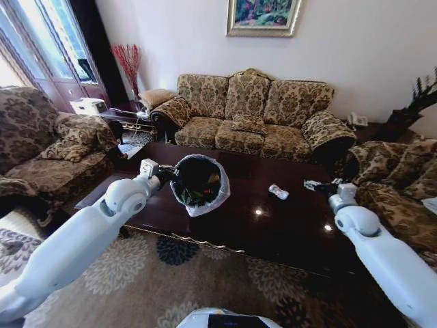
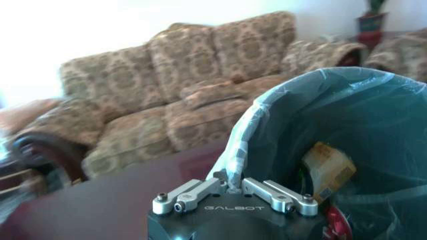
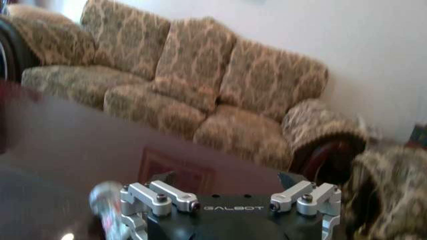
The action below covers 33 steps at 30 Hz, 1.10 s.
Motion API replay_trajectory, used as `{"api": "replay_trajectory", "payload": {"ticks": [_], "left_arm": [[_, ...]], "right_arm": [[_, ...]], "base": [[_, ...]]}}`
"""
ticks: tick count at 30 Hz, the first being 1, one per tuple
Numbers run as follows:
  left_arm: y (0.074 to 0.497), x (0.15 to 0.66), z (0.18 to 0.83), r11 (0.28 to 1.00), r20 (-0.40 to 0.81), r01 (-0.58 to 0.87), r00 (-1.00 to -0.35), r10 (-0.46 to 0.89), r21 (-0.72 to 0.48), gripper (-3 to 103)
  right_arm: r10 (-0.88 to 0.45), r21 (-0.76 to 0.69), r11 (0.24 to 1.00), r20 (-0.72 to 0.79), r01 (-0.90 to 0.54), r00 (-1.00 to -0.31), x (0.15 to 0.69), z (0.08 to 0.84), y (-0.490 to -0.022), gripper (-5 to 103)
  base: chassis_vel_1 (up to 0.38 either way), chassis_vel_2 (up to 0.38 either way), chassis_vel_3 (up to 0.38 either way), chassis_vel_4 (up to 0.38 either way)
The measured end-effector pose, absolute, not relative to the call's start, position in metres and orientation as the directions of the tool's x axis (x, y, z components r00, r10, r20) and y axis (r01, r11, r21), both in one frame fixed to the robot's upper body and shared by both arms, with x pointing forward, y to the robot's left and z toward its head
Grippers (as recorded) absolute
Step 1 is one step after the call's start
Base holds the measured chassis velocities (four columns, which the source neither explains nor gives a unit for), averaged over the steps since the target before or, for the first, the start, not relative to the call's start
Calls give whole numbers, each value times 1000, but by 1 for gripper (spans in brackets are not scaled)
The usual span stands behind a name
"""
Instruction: Move to the front of the table and place the trash on the table into the trash bin.
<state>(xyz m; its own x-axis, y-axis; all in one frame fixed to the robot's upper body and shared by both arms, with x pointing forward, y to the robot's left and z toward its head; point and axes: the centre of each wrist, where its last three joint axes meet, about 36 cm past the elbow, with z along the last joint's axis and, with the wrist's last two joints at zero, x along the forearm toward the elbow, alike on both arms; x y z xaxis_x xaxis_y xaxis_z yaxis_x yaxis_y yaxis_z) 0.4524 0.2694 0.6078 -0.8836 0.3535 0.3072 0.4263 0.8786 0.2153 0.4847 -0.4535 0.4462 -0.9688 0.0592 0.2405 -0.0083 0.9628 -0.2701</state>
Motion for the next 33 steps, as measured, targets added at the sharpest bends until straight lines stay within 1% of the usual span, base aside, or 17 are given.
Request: {"api": "replay_trajectory", "payload": {"ticks": [1, 3, 4, 6, 7, 8, 10, 11, 14, 15, 18, 25, 33], "left_arm": [[269, 452, 608, 879, 307, 426, -884, 353, 215, 0], [270, 448, 608, 869, 311, 446, -875, 372, 215, 0], [270, 448, 608, 869, 311, 446, -875, 372, 215, 0], [274, 444, 607, 871, 312, 436, -879, 360, 224, 0], [276, 443, 607, 874, 312, 430, -882, 353, 227, 0], [276, 443, 607, 874, 312, 430, -882, 353, 227, 0], [276, 443, 607, 879, 309, 418, -888, 341, 231, 0], [276, 443, 607, 879, 309, 418, -888, 341, 231, 0], [272, 447, 607, 883, 300, 412, -891, 340, 223, 0], [272, 447, 607, 883, 300, 412, -891, 340, 223, 0], [271, 448, 607, 883, 300, 415, -890, 343, 220, 0], [276, 450, 611, 883, 297, 409, -894, 336, 230, 0], [277, 452, 615, 879, 292, 416, -892, 345, 231, 0]], "right_arm": [[59, -270, 963, 241, -8, -969, 485, 446, -453, 100], [-4, -220, 973, 303, -75, -953, 500, 429, -461, 100], [-4, -220, 973, 303, -75, -953, 500, 429, -461, 100], [-136, -143, 970, 357, -198, -924, 521, 421, -462, 100], [-174, -129, 963, 369, -236, -913, 527, 419, -461, 100], [-174, -129, 963, 369, -236, -913, 527, 419, -461, 100], [-260, -111, 938, 404, -329, -877, 549, 414, -455, 100], [-260, -111, 938, 404, -329, -877, 549, 414, -455, 100], [-301, -104, 918, 448, -383, -842, 583, 389, -435, 100], [-301, -104, 918, 448, -383, -842, 583, 389, -435, 100], [-286, -111, 918, 478, -380, -831, 607, 369, -421, 100], [-282, -120, 917, 478, -380, -832, 631, 376, -426, 100], [-252, -135, 922, 504, -364, -826, 636, 369, -429, 100]], "base": [[-125, -108, 79, 117], [-69, -107, 5, 5], [-51, -105, 5, -20], [0, 0, 0, 0], [58, 45, -21, -9], [58, 45, -21, -9], [81, 88, 9, -4], [103, 88, 17, 2], [53, 52, 9, 2], [0, 0, 0, 0], [0, 0, 0, 0], [-12, -17, -2, -1], [0, 0, 0, 0]]}}
